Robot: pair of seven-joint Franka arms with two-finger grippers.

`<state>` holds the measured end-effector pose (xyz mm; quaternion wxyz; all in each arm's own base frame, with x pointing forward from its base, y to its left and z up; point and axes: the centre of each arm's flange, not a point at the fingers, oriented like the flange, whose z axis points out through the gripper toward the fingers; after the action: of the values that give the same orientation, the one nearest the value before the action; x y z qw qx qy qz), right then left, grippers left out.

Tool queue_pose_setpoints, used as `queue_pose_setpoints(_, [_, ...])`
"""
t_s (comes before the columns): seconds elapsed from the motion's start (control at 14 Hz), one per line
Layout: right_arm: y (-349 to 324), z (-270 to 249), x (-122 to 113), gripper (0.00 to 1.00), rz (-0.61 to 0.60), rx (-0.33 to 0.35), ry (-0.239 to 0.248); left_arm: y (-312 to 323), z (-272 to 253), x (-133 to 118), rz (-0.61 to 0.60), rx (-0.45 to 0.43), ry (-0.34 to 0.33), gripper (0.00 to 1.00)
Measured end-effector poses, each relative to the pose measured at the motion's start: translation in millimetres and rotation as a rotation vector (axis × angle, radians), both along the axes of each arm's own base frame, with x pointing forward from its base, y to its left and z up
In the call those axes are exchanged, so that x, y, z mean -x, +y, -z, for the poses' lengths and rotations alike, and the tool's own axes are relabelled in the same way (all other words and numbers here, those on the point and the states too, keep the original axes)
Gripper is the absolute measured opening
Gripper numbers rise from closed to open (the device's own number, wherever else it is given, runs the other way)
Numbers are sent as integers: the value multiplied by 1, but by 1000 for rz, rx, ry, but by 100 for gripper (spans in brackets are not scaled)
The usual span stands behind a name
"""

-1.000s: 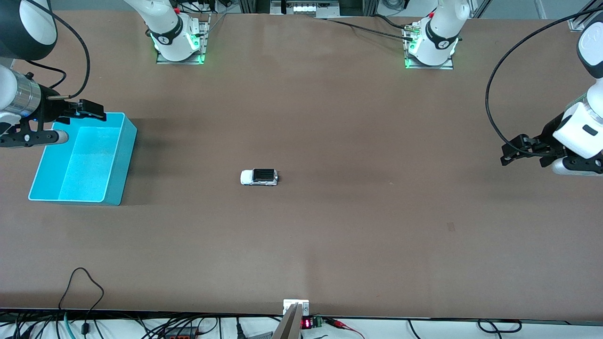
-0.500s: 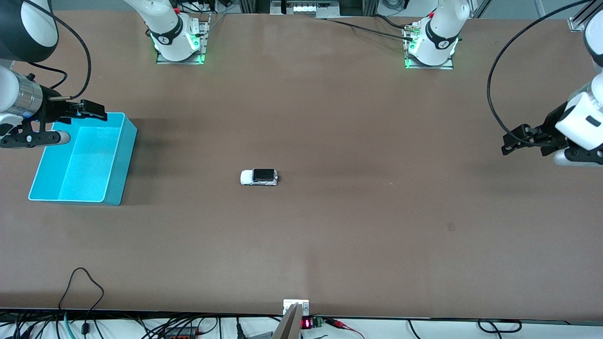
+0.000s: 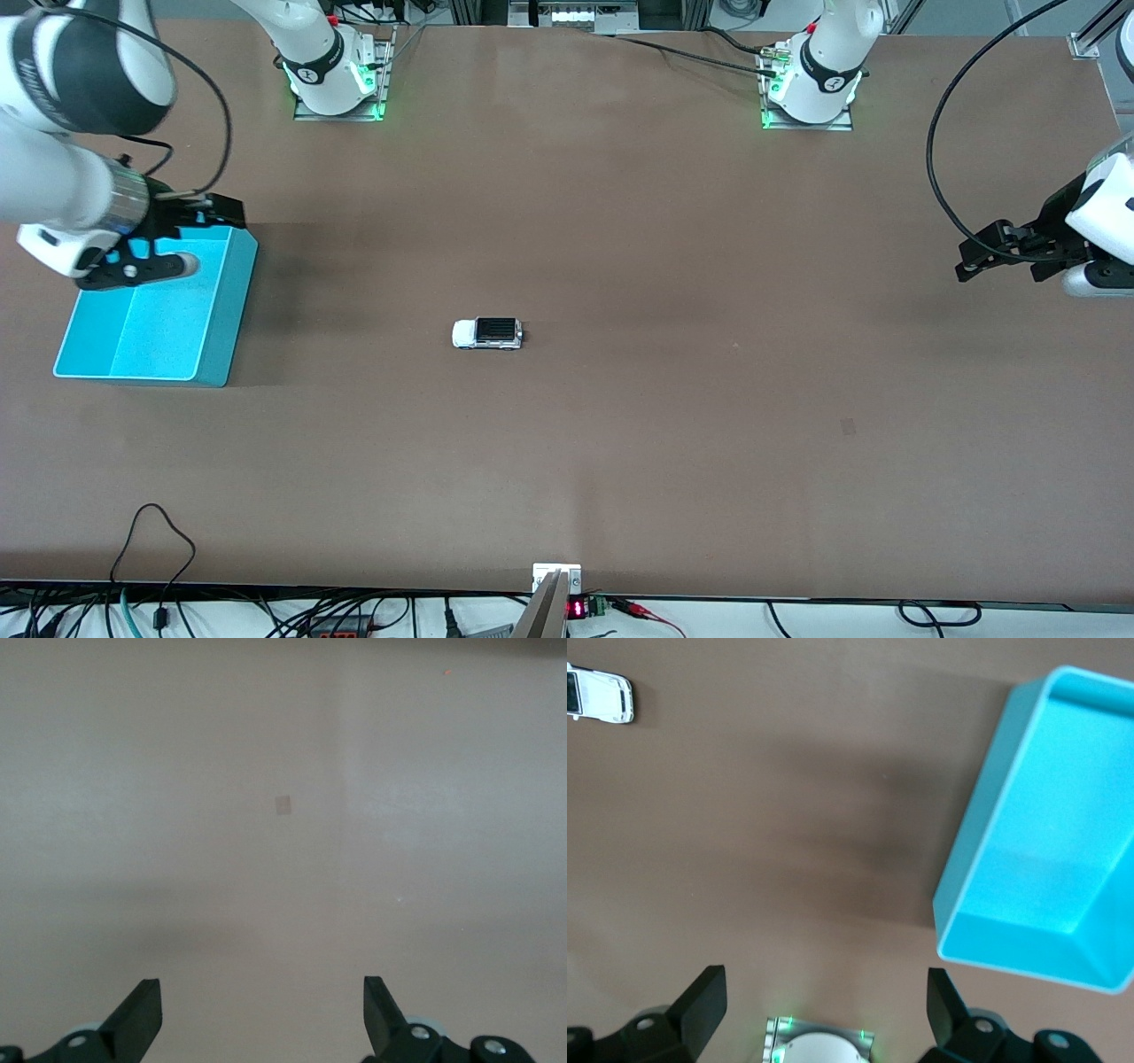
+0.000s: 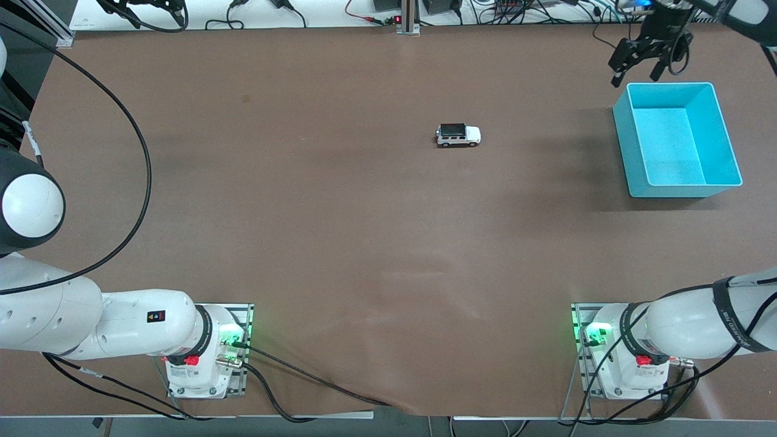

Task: Wind and store white jeep toy
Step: 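Move the right gripper from the bin over the jeep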

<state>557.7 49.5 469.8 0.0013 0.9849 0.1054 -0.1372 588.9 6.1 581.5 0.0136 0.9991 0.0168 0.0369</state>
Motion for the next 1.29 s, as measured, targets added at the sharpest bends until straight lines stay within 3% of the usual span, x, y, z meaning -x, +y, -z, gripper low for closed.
queue_pose_setpoints(0.43, [37,66,7,100,-352,-76,-103,6,-11,4,-13,0,29,100])
queue_pose_setpoints(0.71, [120,98,30,100,-605,-75,-173,6,-8,5,-15,1,44,100])
queue_pose_setpoints(1.0, [203,148,60,100,-949,-70,-193,7,-8,5,-18,1,41,100])
queue_pose_setpoints(1.29, [224,189,53,100,-1197,-104,-219,8,-6,2,-20,1,36,100])
